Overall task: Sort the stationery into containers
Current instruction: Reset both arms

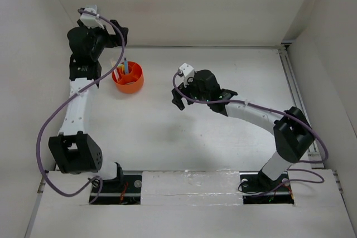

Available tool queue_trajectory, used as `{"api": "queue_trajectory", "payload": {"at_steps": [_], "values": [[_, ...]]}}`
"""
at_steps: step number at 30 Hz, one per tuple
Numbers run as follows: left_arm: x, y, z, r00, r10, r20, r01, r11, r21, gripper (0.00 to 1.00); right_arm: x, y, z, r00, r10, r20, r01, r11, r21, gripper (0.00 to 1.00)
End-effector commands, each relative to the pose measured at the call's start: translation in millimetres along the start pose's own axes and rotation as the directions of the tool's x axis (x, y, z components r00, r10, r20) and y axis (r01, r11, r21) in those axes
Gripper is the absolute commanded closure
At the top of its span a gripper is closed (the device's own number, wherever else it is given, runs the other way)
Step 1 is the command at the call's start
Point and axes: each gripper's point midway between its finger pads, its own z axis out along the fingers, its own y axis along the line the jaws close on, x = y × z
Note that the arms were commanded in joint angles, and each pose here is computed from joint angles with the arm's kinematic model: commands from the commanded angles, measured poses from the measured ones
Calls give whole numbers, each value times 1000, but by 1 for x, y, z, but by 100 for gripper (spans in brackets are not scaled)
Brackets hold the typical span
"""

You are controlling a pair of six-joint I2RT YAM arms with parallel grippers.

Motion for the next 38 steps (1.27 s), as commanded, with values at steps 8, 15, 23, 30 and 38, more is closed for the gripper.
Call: {"api": "queue_trajectory", "payload": {"at_steps": [8, 15, 23, 30, 38], "values": [[-83, -7, -92, 977, -157, 144, 186, 958, -219, 0, -116, -48, -145, 971, -220, 89, 152, 864, 479, 0], [-32, 5, -165, 933, -331, 144, 360, 830, -426, 0, -133, -61, -244, 970, -229, 86, 131, 782, 610, 0], [58, -13, -216, 921, -390, 25, 363, 832, -420, 0, -101, -65, -309, 985, -161, 64, 79, 747, 661, 0], [88, -1, -238, 923, -383, 22, 337, 781, -526, 0, -63, -71, -349, 987, -107, 120, -9, 712, 702, 0], [97, -1, -231, 919, -395, -9, 333, 784, -524, 0, -58, -71, -369, 973, -110, 202, -64, 715, 697, 0]]}}
